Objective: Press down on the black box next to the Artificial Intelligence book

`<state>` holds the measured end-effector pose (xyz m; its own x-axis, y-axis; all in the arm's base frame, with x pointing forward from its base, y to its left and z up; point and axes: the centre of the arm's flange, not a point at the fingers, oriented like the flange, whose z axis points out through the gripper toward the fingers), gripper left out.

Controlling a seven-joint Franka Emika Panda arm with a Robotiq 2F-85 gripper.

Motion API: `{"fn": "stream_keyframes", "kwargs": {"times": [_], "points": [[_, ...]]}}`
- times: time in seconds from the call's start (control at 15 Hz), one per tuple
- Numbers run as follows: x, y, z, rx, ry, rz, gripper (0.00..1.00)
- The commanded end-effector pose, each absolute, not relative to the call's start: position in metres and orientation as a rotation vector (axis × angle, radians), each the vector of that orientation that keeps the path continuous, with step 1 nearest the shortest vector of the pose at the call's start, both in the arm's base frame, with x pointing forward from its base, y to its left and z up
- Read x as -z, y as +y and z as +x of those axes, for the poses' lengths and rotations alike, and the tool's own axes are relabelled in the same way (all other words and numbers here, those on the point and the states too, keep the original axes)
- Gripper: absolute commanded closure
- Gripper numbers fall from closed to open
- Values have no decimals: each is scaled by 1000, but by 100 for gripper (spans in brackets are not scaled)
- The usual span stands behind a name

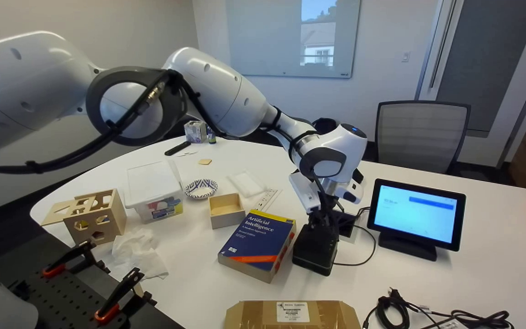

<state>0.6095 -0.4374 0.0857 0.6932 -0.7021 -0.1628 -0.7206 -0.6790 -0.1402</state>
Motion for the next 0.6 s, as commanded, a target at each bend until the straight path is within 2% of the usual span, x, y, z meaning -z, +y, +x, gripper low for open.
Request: {"fn": "stream_keyframes", "kwargs": {"times": [0.0,0.53], "points": [[-85,-437,622,-85,1284,-2658,100],[-89,-440,622,-149,1524,-2536,100]]}}
